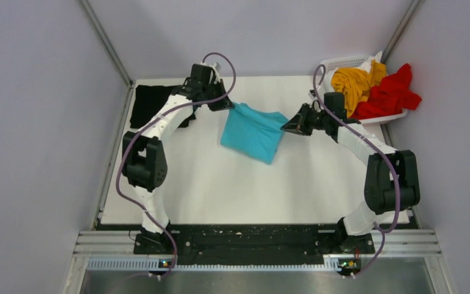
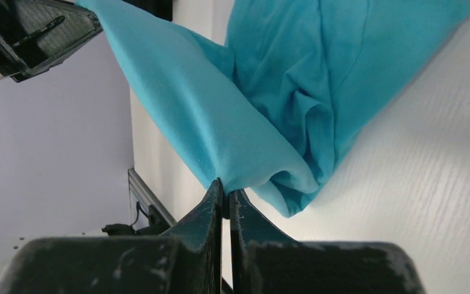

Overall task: Fold and stack the t-shirts
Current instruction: Fold the long partially folded tshirt into a neat square

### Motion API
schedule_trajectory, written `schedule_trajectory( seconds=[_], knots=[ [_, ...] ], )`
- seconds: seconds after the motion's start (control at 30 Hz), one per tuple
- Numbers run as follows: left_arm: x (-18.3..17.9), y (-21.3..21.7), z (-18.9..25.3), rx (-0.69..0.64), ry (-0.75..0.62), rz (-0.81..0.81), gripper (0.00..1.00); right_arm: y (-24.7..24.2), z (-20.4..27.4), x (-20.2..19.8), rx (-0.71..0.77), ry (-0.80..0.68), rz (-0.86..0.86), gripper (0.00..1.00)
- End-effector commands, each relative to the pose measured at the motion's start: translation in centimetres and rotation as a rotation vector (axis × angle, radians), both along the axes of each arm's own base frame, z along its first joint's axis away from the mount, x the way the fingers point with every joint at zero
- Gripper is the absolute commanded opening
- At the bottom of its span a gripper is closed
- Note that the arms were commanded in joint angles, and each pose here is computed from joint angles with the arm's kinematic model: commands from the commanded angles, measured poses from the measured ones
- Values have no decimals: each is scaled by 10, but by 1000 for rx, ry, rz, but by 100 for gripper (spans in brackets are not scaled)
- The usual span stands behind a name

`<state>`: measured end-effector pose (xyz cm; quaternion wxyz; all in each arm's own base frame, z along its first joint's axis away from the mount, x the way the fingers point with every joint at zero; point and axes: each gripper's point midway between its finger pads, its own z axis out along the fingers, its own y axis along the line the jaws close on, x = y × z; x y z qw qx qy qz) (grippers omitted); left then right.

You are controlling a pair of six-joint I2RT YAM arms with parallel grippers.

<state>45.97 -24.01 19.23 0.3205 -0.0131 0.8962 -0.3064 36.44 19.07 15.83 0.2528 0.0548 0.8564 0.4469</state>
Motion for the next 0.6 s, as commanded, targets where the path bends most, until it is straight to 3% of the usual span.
schedule_trajectory(
  seconds=[0.0, 0.33, 0.57],
  knots=[
    [37, 12, 8, 17, -68, 30, 0, -14, 3, 40, 2, -52, -67, 0],
    [97, 0, -24, 19, -69, 38, 0, -25, -26, 104, 5, -48, -131, 0],
    [118, -8, -54, 3, -50, 26, 0, -34, -49, 131, -33, -1, -180, 0]
  ],
)
